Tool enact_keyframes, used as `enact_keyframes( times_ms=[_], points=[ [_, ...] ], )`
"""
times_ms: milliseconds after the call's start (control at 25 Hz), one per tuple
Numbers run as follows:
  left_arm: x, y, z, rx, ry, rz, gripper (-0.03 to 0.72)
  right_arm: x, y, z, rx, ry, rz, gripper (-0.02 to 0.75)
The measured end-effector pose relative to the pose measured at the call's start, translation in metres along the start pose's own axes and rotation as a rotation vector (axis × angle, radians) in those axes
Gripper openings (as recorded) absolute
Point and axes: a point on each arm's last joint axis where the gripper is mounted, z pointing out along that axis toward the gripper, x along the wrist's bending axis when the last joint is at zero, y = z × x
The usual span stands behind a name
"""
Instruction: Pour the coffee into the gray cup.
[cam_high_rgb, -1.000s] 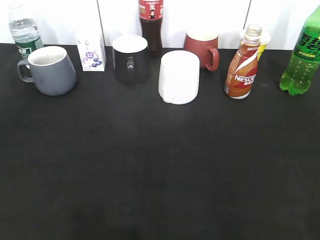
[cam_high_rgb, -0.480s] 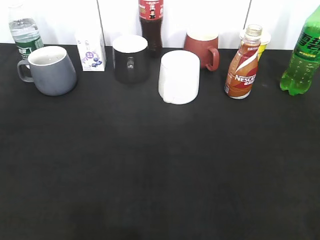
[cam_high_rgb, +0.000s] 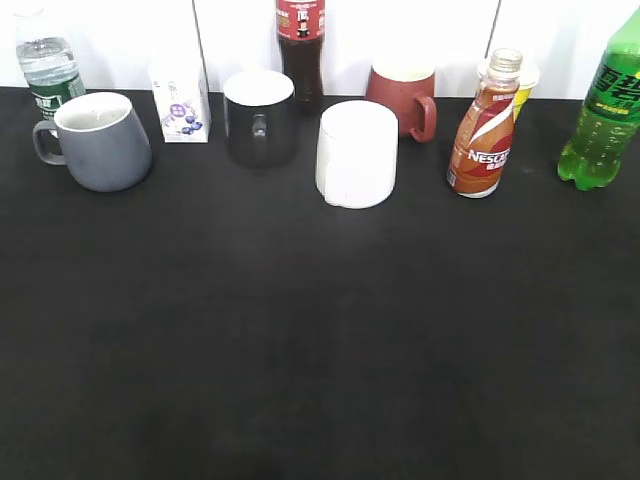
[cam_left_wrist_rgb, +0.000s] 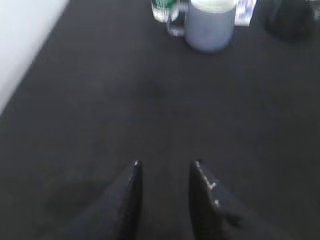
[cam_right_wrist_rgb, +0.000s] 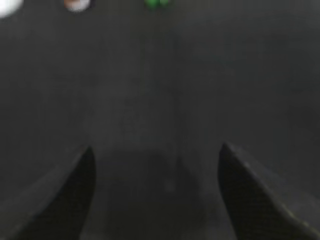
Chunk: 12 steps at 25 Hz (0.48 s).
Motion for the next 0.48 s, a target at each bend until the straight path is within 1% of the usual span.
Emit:
enact_keyframes(
  times_ms=[80,480],
  points=[
    [0.0002,-0.0024,-0.0031,-0.023,-0.001,0.0,0.246,-0.0003,-0.0048,-0.0086,-0.063,0.001,0.002,0.595],
    [0.0002,-0.0028,-0.0031,-0.023,0.002,-0.001,0.246,-0.0001,-0.0056,-0.0094,-0.07,0.004,0.003,0.594]
  ],
)
